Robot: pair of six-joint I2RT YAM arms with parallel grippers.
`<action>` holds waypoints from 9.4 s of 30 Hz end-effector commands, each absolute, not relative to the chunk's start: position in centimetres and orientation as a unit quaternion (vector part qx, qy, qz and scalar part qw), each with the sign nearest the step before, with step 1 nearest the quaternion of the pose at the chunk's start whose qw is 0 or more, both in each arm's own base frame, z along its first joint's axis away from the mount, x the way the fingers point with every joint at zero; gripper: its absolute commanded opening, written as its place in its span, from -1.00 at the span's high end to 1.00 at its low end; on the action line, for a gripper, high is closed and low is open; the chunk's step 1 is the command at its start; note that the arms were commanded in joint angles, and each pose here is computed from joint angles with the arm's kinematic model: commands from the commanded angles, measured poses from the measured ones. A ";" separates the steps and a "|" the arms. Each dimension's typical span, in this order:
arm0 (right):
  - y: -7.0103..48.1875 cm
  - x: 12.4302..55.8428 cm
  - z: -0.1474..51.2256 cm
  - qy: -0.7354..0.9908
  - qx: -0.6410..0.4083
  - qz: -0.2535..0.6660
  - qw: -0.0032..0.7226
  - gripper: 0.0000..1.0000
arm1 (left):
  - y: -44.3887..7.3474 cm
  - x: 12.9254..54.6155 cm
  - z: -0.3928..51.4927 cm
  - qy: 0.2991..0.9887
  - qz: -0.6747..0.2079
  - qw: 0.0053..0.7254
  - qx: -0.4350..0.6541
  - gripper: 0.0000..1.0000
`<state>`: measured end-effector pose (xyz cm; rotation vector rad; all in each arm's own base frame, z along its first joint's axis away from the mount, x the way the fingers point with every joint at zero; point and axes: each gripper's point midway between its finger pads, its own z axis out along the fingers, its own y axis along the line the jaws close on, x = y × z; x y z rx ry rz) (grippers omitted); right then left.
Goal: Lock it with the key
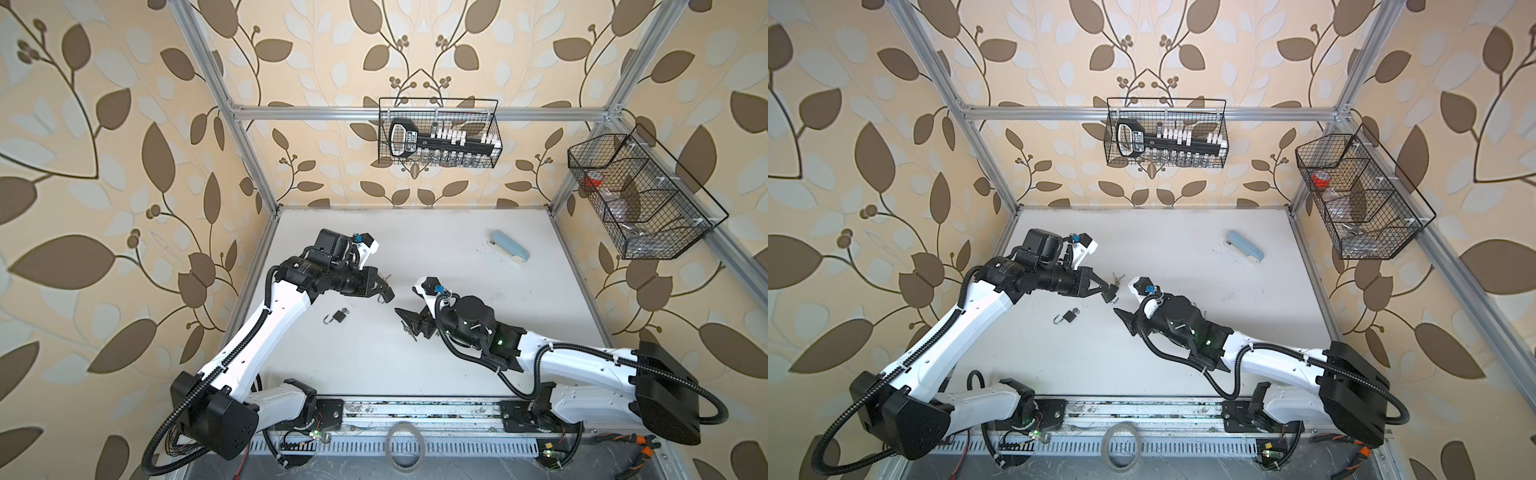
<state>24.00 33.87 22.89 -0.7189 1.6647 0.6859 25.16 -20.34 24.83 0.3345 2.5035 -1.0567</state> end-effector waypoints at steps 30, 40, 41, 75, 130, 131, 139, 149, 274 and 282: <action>37.7 25.7 23.8 0.729 -0.288 0.311 0.538 0.70 | -20.6 24.7 27.1 0.876 -0.397 0.232 0.147 1.00; 34.2 25.6 17.7 0.832 -0.154 0.251 0.469 0.96 | -17.0 27.8 27.6 0.889 -0.320 0.324 0.054 -0.98; 34.3 24.9 16.6 0.842 -0.146 0.248 0.456 1.00 | -16.1 28.2 27.5 0.890 -0.313 0.330 0.036 -0.98; 36.7 23.8 1.1 0.940 -0.108 0.112 0.305 0.74 | -4.9 30.7 22.8 0.875 -0.289 0.331 -0.202 -0.98; 18.3 27.4 18.5 0.816 -0.027 0.318 0.482 0.16 | -17.8 36.3 7.1 0.970 -0.110 0.191 0.103 -0.48; 18.2 27.3 18.6 0.815 -0.027 0.317 0.484 0.16 | -17.8 36.4 6.8 0.971 -0.105 0.186 0.106 -0.46; 18.2 26.9 17.7 0.823 -0.033 0.317 0.471 0.17 | -18.1 37.2 5.6 0.974 -0.087 0.166 0.127 -0.37; 18.1 26.7 17.3 0.825 -0.037 0.314 0.468 0.17 | -17.2 37.5 3.9 0.979 -0.041 0.143 0.143 -0.26; 33.0 19.4 29.8 0.295 -0.798 0.129 0.509 0.66 | -28.5 17.1 32.7 0.661 -0.463 0.189 0.559 1.00; 32.9 19.7 29.7 0.301 -0.791 0.125 0.517 1.00 | -28.4 17.4 33.2 0.667 -0.454 0.210 0.552 -0.06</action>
